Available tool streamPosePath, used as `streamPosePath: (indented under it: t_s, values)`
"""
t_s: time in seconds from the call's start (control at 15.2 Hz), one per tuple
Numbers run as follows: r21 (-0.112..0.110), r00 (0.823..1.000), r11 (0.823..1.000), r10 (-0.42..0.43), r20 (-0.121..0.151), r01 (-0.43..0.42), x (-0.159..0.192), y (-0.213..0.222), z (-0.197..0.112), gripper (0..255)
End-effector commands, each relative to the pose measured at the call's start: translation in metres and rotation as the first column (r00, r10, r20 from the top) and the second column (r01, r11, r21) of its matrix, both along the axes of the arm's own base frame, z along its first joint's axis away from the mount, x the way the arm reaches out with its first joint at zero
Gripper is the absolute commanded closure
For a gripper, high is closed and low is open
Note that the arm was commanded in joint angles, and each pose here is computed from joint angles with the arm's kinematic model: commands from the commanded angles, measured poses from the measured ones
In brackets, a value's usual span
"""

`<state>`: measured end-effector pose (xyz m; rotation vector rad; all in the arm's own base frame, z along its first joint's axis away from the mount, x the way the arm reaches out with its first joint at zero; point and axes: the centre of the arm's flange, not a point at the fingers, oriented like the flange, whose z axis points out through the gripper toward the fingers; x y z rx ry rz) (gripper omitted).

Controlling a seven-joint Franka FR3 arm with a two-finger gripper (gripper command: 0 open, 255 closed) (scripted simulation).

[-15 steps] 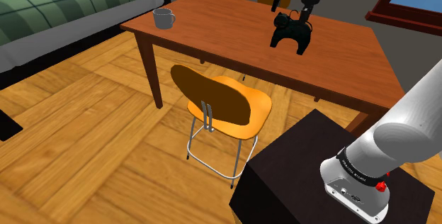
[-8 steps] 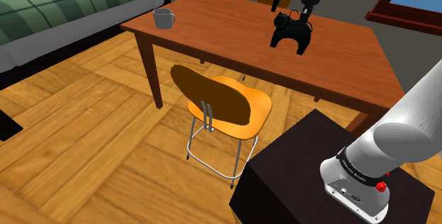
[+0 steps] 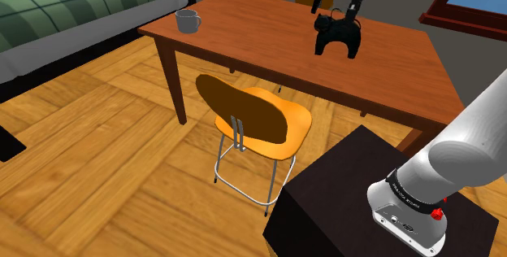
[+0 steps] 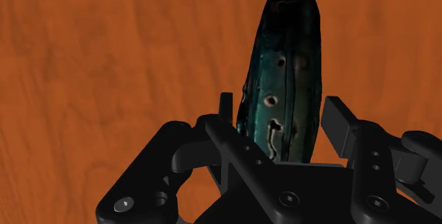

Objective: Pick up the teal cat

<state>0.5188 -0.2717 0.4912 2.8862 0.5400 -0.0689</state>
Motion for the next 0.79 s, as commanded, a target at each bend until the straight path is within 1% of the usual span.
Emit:
streamPosePath:
  t_s: [0.0, 0.59, 0.73]
  values:
    - [0.0, 1.0, 1.0, 0.0, 0.001, 0.0, 0.0, 0.0, 0.011, 255]
    - [0.0, 1.0, 1.0, 0.0, 0.001, 0.0, 0.0, 0.0, 0.059, 255]
    - [0.0, 1.0, 1.0, 0.0, 0.001, 0.0, -0.001, 0.0, 0.06, 255]
